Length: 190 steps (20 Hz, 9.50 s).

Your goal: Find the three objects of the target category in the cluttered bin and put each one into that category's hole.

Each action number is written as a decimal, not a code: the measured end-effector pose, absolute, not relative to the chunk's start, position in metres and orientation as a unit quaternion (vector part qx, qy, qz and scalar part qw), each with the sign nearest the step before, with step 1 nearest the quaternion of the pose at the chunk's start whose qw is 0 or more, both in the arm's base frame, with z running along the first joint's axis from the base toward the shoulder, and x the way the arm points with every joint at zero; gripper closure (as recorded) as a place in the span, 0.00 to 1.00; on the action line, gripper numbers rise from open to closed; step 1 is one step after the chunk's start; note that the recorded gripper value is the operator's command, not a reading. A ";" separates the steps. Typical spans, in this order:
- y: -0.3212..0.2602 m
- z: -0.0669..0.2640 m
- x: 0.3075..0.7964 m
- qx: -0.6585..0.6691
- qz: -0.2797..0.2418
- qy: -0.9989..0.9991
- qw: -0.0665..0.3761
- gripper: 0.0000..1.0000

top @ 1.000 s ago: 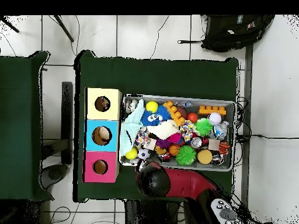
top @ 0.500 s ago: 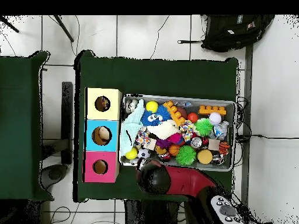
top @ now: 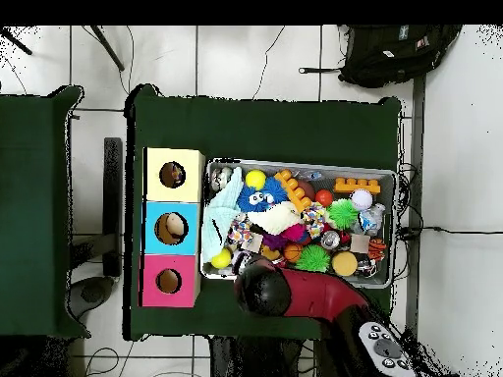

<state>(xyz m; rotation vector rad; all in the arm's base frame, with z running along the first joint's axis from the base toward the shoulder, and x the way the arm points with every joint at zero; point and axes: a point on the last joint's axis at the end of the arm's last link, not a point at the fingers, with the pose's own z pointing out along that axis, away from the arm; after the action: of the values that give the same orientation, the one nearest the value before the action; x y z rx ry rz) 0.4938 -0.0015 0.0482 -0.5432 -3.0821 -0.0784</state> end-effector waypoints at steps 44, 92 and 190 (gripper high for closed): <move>0.035 0.006 0.520 -0.143 -0.041 -0.989 0.002 0.00; 0.048 0.004 0.545 -0.128 -0.040 -0.989 -0.056 1.00; 0.081 0.132 0.677 -0.203 -0.035 -0.973 -0.108 1.00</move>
<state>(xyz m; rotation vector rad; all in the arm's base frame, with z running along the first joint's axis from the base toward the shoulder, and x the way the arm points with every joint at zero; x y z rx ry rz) 0.6770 0.0809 0.1325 -0.6848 -3.2855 -0.1194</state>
